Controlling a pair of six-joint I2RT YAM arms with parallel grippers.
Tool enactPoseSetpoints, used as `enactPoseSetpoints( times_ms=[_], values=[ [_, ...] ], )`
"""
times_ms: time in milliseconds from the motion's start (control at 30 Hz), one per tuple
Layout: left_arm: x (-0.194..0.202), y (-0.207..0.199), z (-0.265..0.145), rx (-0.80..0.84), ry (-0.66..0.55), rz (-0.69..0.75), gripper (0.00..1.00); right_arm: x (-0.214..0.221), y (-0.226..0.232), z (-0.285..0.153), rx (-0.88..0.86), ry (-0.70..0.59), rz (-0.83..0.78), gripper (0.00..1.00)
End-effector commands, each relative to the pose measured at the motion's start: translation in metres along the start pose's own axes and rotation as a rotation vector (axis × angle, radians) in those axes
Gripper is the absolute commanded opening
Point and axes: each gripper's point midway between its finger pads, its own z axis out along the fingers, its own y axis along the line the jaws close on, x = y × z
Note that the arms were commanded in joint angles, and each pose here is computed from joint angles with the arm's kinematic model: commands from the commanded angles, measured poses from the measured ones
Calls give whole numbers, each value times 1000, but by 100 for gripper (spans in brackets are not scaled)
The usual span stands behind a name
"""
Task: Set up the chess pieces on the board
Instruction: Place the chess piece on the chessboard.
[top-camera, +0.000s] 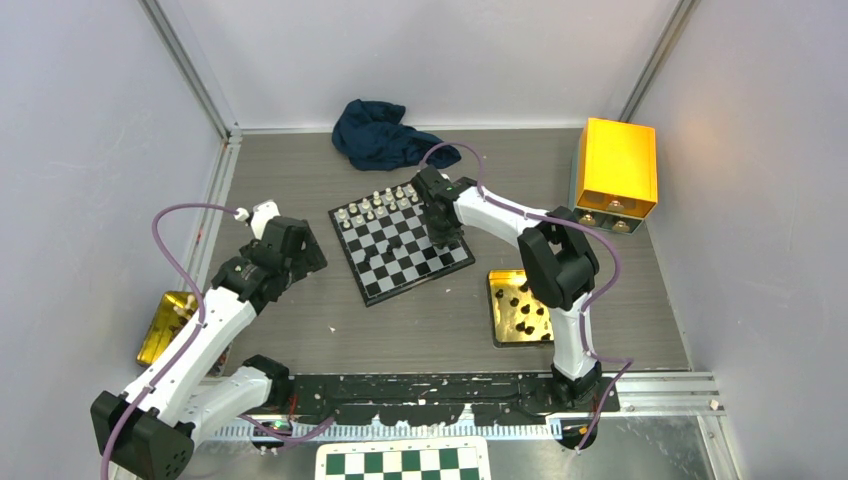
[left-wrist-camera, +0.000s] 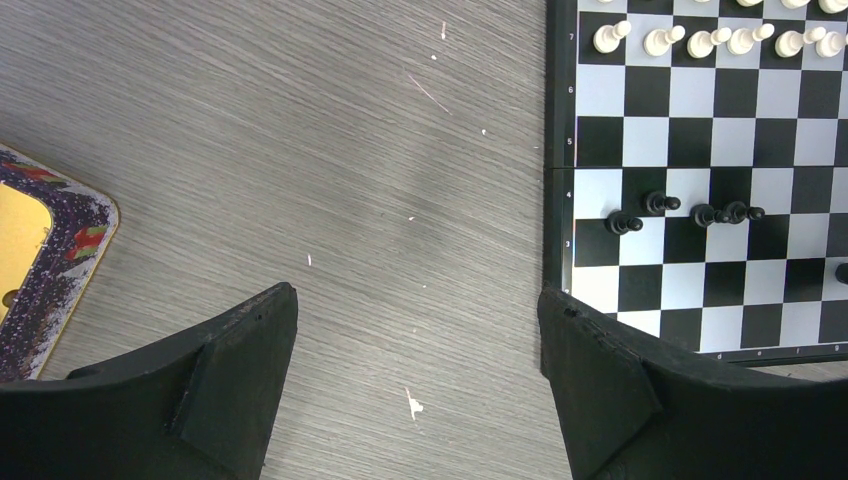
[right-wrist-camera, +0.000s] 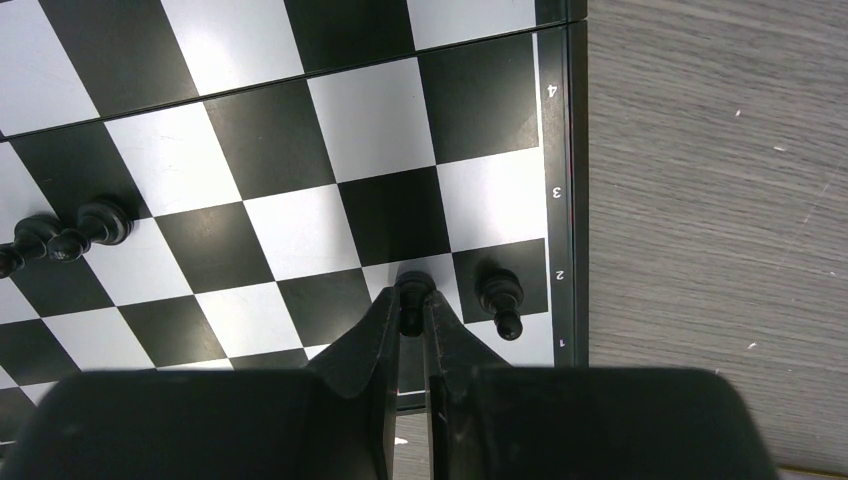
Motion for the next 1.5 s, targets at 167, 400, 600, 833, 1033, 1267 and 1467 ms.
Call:
enactPoseSetpoints(
  times_ms=[167,400,600,833,1033,1267,1467],
  values=[
    [-16,-11,-5,30,-43,-20,90,-16,6,-26,-38,-70,22,3],
    [-16,-11,-4,30,-41,-19,90,-14,5,-25,-34,-61,23,4],
    [-17,-12,-4,30,-42,-18,90,-11,5,-25,-35,-53,24,4],
    [-17,-12,-3,27,-40,-15,90,-11,6,-27,-40,-52,26,4],
    [-16,-12,-3,26,-37,-14,90,-7,5,-26,-41,-45,28,4],
    [-15,-12,-2,24,-35,-14,90,-6,5,-27,-43,-43,34,4],
    [-14,-12,-2,24,-33,-15,90,-5,6,-24,-46,-37,31,4]
  ],
)
